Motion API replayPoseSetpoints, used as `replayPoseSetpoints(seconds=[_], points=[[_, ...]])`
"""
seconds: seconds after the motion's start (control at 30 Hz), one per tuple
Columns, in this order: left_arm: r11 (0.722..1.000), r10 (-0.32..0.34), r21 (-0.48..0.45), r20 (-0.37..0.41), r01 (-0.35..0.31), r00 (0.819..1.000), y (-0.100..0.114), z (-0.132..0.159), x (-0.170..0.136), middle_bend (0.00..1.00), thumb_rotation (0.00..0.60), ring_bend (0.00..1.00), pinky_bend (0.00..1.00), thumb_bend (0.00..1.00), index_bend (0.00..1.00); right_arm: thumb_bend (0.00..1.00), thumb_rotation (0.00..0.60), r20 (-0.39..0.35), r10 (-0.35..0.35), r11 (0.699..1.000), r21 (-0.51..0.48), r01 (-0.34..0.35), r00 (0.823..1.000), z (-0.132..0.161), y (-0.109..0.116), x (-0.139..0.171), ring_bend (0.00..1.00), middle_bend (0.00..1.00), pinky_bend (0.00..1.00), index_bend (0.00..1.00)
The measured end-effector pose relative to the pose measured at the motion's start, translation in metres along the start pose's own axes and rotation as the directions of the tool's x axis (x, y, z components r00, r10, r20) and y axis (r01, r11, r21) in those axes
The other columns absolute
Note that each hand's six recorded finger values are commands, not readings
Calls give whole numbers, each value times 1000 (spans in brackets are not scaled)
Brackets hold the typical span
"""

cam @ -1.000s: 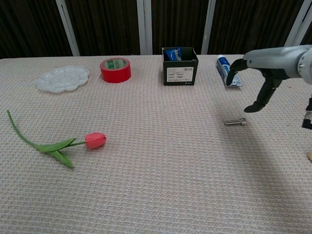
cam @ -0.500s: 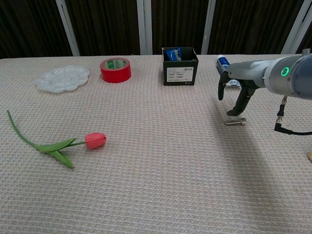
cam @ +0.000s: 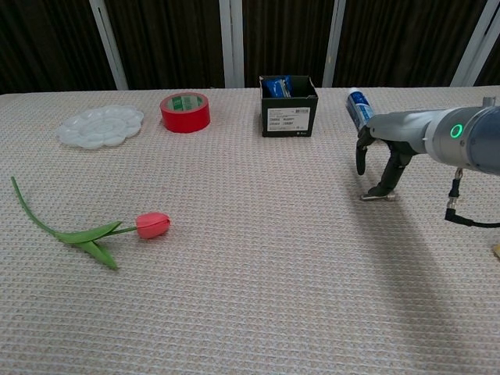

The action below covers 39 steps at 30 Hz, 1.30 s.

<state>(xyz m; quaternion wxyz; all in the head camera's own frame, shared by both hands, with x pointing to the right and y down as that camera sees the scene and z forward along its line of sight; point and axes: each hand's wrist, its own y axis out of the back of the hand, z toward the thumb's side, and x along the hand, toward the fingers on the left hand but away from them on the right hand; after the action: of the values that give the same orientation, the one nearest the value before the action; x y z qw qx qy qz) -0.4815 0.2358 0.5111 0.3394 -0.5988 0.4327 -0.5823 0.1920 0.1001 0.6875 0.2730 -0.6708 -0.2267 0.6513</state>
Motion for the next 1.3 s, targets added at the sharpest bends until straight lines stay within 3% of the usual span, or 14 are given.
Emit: replayPoseSetpoints(seconds=[1.3], points=[[1000, 8, -3, -2, -8, 1000, 2, -1, 0, 0, 600, 0, 0, 251, 248, 311, 600, 51, 26, 1000, 3, -26, 998, -4, -20, -21, 42, 9, 19, 530]])
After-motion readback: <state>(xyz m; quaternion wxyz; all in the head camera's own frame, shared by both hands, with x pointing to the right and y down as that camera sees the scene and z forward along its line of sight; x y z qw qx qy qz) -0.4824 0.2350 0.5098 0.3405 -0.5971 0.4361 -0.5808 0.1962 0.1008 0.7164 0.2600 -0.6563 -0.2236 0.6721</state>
